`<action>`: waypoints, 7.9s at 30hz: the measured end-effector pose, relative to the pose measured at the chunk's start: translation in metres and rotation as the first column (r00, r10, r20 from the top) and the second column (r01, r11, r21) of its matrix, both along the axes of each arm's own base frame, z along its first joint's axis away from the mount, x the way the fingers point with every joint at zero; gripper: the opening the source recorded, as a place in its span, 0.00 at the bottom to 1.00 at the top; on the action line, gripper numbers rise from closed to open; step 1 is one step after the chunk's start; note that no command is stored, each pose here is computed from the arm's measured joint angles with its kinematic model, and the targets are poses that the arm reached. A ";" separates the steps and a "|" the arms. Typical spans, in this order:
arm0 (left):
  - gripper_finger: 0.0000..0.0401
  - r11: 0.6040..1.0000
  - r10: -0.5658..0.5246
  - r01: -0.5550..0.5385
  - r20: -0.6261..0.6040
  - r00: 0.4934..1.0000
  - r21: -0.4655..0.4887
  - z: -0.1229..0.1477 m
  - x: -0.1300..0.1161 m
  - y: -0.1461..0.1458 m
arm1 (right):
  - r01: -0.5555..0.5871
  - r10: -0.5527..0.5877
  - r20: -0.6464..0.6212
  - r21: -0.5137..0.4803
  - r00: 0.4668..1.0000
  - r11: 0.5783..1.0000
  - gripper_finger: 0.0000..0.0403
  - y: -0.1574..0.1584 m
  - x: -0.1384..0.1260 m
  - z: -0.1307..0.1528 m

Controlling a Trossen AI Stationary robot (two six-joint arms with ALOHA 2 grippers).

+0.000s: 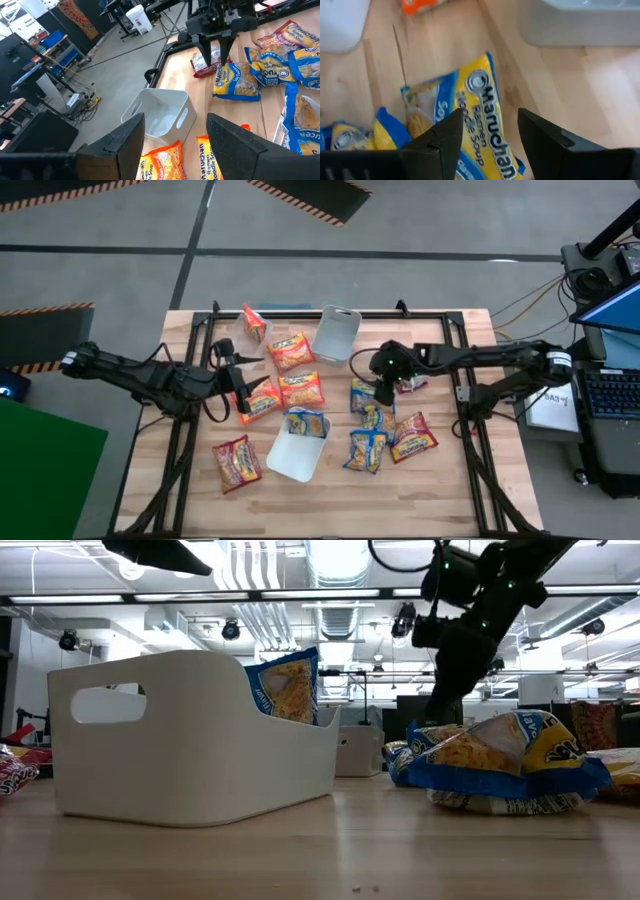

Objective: Sort Maruchan noodles
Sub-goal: Put the blue noodle pack into the white bin

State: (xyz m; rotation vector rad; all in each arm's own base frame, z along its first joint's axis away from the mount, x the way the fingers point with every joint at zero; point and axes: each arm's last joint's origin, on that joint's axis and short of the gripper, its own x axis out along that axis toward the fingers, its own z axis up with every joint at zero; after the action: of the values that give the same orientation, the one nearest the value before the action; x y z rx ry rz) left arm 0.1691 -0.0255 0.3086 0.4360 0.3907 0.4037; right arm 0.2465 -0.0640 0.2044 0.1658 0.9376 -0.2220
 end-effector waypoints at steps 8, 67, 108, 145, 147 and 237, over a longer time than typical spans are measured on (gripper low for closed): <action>0.49 1.000 0.000 0.000 0.000 1.000 0.000 0.000 0.000 0.000 | -0.040 0.040 0.002 0.078 0.999 0.996 0.51 -0.023 -0.001 -0.013; 0.49 1.000 0.006 -0.006 0.024 1.000 -0.020 0.001 0.001 0.000 | -0.058 0.053 0.047 0.123 0.997 0.991 0.66 -0.036 -0.002 -0.008; 0.49 0.994 0.104 -0.105 0.027 0.994 0.034 -0.001 0.008 0.000 | -0.190 0.107 0.244 0.350 0.964 0.917 0.02 -0.043 0.017 0.001; 0.49 0.953 0.295 -0.302 0.154 0.943 0.023 0.011 -0.002 0.007 | -0.065 0.063 0.083 0.032 0.995 0.997 0.64 0.091 0.054 0.052; 0.49 0.953 0.295 -0.302 0.154 0.943 0.022 0.011 -0.002 0.007 | -0.068 0.068 -0.007 0.008 0.998 0.998 0.71 0.098 0.065 0.053; 0.49 0.961 0.275 -0.278 0.174 0.945 -0.008 0.017 -0.025 0.008 | -0.032 0.058 -0.041 0.471 0.997 0.881 0.03 0.108 0.198 0.126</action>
State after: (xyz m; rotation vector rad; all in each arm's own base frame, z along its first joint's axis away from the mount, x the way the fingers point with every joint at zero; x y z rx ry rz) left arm 0.1444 -0.0171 0.3260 0.3592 0.2784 0.7143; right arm 0.4443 0.0437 0.3307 0.5900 1.0372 0.0515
